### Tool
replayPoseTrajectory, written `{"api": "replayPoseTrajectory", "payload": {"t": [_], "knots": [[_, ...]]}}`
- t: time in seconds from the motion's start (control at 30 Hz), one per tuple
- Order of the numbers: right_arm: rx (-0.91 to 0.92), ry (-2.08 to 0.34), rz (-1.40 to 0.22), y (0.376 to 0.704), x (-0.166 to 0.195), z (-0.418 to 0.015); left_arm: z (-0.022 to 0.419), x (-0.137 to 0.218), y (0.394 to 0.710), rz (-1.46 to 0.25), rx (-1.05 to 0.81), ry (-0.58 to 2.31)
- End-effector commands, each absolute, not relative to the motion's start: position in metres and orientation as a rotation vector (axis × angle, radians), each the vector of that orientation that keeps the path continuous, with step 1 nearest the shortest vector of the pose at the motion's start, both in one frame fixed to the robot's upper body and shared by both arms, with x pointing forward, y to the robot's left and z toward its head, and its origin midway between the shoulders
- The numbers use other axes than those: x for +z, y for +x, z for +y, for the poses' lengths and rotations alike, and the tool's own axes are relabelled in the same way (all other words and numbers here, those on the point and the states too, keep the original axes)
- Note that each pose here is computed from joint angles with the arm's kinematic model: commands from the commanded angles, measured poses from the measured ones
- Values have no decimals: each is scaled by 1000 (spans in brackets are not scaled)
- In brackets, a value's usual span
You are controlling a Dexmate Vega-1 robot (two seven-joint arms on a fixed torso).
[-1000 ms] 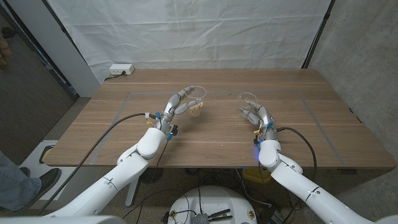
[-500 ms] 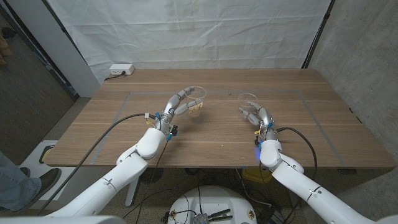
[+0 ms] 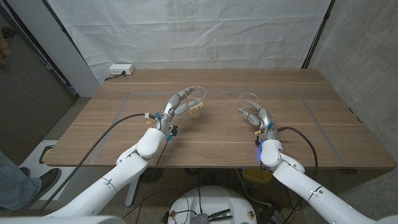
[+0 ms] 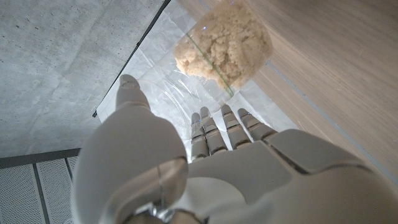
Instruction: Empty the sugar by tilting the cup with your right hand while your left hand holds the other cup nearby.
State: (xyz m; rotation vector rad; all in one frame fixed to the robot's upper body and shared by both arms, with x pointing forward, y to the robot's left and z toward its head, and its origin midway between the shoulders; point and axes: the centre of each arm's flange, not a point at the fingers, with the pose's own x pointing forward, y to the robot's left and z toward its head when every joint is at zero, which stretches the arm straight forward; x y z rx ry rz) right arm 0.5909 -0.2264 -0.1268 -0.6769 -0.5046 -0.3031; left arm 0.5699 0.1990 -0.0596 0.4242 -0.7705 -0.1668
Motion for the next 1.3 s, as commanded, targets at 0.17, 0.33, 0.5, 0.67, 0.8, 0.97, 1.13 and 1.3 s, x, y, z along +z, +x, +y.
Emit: {"api": "replayPoseTrajectory", "payload": {"t": [0.17,0.33,0.5,0.67,0.8,0.97,1.13,1.3], "knots": [[-286,-701,-499,590,-124,-226,201,-61,575,-760,-156,429],[-285,-702,-492,590,-124,-226,201,-61,579,-756,-156,441],[-294,-703,-488,589,-126,-226,200,-62,585,-748,-161,450],[-300,-696,-483,587,-127,-227,198,-64,592,-735,-178,465],[-302,-694,-479,585,-129,-226,197,-66,597,-721,-190,472],[-314,-689,-480,582,-131,-226,196,-69,603,-702,-199,475],[-321,-696,-483,580,-129,-225,196,-72,607,-696,-206,474],[-319,-694,-483,580,-128,-224,197,-74,609,-702,-211,466]]}}
